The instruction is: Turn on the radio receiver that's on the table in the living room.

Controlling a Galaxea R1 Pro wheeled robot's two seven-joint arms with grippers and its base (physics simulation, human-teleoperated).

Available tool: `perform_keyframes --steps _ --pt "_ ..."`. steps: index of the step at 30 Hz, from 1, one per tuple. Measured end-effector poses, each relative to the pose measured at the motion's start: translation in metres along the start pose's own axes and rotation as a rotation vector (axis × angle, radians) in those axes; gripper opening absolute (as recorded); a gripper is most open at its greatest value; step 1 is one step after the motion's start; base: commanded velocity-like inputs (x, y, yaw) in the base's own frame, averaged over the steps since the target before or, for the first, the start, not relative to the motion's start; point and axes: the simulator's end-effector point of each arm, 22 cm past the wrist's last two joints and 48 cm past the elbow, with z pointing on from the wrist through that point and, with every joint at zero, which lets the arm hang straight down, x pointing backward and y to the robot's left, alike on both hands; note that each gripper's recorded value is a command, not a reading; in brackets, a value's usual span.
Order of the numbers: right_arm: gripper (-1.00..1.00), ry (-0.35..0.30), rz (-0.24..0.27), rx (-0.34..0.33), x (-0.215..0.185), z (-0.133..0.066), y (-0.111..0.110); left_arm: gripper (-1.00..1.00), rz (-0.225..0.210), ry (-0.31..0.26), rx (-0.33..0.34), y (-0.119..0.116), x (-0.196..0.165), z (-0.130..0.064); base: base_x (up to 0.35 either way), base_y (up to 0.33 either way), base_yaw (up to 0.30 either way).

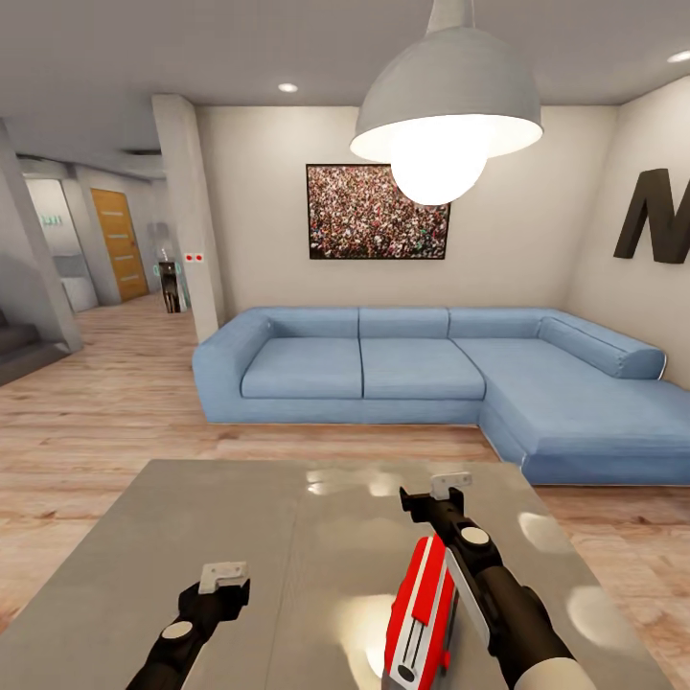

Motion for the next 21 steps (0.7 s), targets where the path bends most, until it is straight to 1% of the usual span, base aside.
perform_keyframes --steps 21 --pt "1.00 -0.001 0.000 0.001 -0.0003 -0.0002 0.0001 1.00 -0.001 -0.003 0.004 -0.0029 -0.0014 -0.0003 0.000 0.000 0.000"
